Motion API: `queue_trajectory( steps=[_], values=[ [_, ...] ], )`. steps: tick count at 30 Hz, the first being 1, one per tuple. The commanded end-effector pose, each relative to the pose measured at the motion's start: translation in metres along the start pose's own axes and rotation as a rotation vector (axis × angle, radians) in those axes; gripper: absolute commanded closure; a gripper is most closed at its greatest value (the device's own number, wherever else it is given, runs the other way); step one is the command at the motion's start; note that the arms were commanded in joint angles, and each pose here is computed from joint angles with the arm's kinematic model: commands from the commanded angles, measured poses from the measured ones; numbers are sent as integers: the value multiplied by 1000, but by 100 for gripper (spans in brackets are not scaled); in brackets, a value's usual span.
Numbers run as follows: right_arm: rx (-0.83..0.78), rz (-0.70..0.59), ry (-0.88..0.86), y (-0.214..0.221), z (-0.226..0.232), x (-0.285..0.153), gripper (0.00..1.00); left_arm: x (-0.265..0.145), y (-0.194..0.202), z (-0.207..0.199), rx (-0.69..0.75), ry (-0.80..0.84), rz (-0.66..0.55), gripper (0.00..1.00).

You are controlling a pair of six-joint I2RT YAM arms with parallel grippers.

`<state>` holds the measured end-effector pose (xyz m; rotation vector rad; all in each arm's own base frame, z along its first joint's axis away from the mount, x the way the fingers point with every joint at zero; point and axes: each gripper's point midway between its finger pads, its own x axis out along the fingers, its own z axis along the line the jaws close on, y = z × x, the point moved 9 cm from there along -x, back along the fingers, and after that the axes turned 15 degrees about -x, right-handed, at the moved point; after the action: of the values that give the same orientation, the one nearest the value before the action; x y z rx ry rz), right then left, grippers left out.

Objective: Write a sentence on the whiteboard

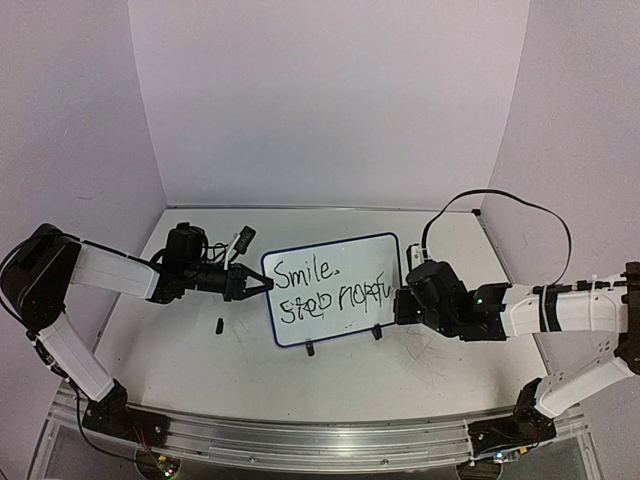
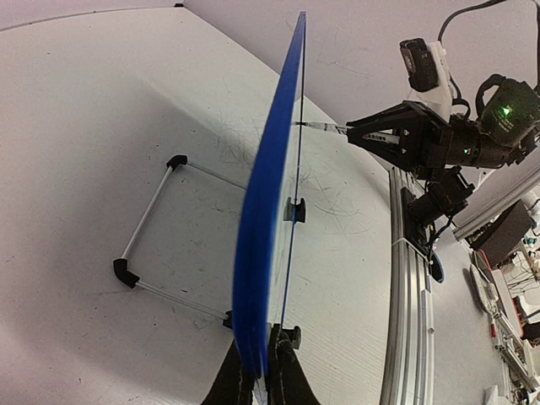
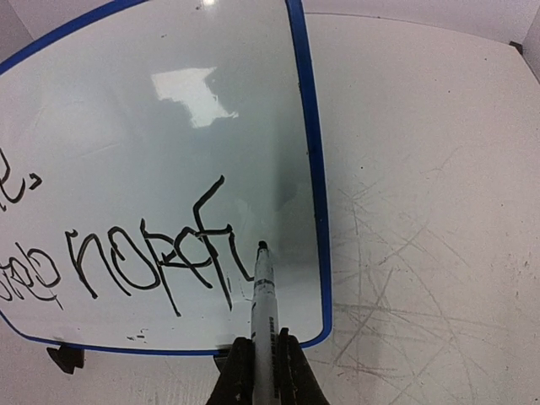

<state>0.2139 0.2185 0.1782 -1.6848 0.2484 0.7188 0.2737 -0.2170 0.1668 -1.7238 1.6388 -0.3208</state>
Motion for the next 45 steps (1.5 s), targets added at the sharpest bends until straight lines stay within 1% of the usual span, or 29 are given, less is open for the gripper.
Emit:
queue_trajectory(
  steps=[1,7,14,25,30,35,41,45],
  values=[
    [32,-83,28,-27,-2,-4,100,3,7,19,-3,-139,8,100],
    [32,-74,24,-23,-2,-3,100,2,7,19,-2,-142,6,100],
    [51,-32,-12,-8,-2,-1,100,2,7,19,-3,-140,7,100],
    [20,36,-34,11,-2,1,100,3,8,20,-6,-143,8,100],
    [18,42,-35,14,-3,0,100,3,8,20,-5,-143,8,100],
    [32,14,-27,7,-7,-8,100,3,8,20,-8,-142,10,100],
    [65,-76,-40,-23,-8,-21,100,3,8,20,-9,-139,10,100],
    [71,-91,-21,-30,-15,-16,100,3,6,20,-5,-139,8,100]
  ],
)
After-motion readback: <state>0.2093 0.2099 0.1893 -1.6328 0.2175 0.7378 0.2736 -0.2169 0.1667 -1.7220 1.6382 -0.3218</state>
